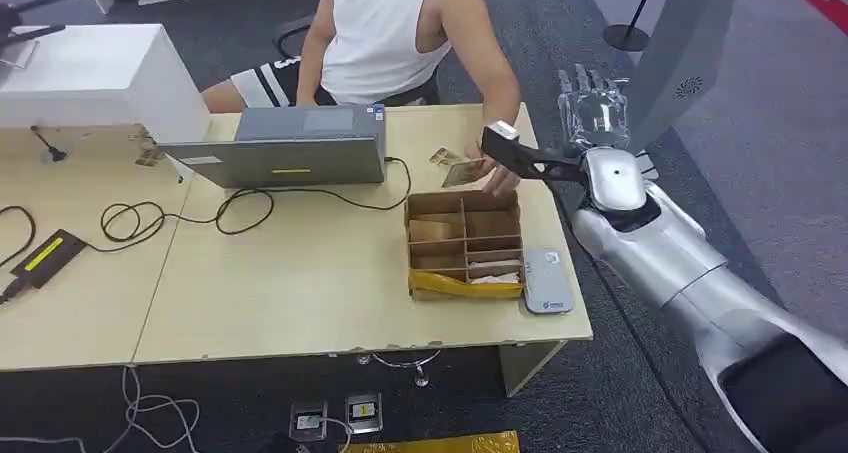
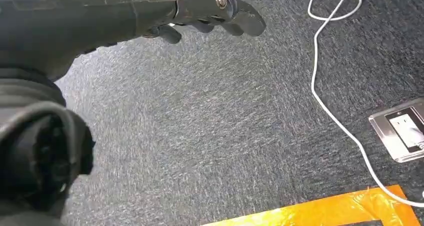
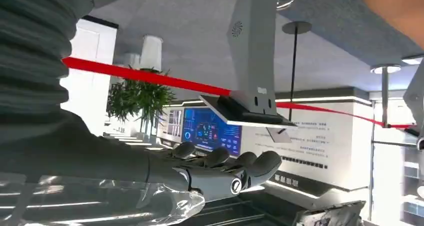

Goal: Pass the card to the sensor for recognition and then transmit it.

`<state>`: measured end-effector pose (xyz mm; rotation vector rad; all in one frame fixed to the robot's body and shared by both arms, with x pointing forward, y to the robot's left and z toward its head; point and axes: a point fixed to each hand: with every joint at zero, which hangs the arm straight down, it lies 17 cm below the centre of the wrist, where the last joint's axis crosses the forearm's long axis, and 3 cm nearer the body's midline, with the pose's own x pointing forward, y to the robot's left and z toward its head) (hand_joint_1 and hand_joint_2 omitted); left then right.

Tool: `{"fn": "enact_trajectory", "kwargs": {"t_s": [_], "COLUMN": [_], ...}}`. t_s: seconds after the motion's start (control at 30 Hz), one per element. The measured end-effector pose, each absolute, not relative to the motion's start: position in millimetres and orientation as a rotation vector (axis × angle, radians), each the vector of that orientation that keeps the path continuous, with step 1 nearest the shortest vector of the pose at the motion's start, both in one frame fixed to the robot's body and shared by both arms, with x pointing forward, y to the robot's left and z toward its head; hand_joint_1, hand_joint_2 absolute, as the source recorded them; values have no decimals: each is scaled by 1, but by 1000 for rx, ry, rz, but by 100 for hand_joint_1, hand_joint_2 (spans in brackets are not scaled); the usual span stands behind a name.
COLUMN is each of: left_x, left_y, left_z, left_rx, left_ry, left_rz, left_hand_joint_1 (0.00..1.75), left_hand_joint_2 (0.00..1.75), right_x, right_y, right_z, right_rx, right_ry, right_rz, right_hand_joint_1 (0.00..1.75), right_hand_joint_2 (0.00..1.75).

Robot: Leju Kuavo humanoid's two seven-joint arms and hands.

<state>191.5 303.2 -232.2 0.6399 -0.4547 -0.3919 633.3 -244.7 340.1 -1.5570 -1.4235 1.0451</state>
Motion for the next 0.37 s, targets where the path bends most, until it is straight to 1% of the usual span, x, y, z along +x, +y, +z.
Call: {"fn": "enact_trajectory", "kwargs": {"t_s": [0.37], "left_x": [189], "left_y": [306], "left_z": [-232], "left_rx": [643], "left_ry": [-446], "left_rz": [-366], "left_hand_joint_1": [0], "left_hand_joint_2": [0], "right_x": [630], "right_y": [-241], "right_z": [351], "right_rx": [-1585], "right_ry": [-1505], "right_rz": [993], "right_hand_joint_1": [0], "right_hand_joint_2": [175]}}
